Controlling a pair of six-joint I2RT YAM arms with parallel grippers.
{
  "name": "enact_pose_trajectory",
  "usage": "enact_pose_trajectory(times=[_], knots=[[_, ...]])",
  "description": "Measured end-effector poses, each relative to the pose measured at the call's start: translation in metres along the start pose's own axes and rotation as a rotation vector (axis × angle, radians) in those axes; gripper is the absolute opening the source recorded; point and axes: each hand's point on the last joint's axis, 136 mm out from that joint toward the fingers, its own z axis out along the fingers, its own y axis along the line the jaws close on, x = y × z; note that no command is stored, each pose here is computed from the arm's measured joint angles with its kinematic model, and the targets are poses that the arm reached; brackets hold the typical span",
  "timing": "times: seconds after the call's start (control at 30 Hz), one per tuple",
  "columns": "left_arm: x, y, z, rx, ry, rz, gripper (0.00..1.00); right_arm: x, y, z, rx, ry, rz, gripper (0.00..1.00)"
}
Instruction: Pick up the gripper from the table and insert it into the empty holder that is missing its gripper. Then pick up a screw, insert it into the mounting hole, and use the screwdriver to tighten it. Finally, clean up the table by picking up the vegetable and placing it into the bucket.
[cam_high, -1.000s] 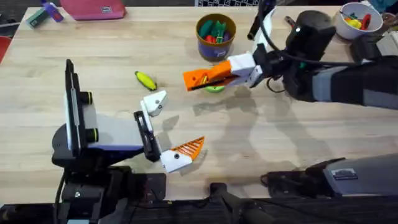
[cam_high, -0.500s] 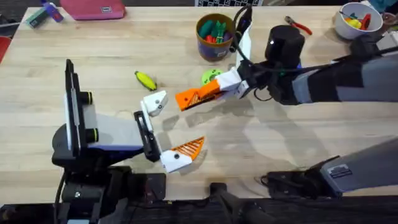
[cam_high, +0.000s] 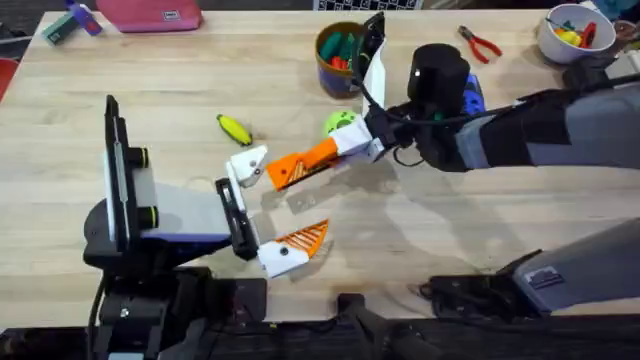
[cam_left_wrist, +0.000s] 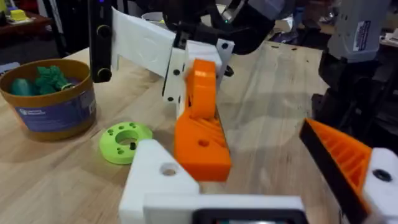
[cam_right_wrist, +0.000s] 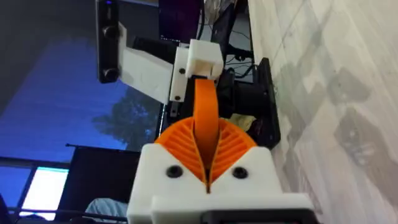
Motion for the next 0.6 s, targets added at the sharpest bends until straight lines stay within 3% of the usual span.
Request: enact_pose_trajectory(times=[0.3,0.6], knots=[[-0.0001,0.0001,0.0000,-0.001,0.000,0.000,0.986,-0.0056,0.0081,0.0065,-0.007,0.018,-0.030,0.009],[0.0000,0.0001,0.0000,-0.001,0.000,-0.008,0.985,-0.0058,0.0012,0.0078,0.010,0.005,0.033,0.009]])
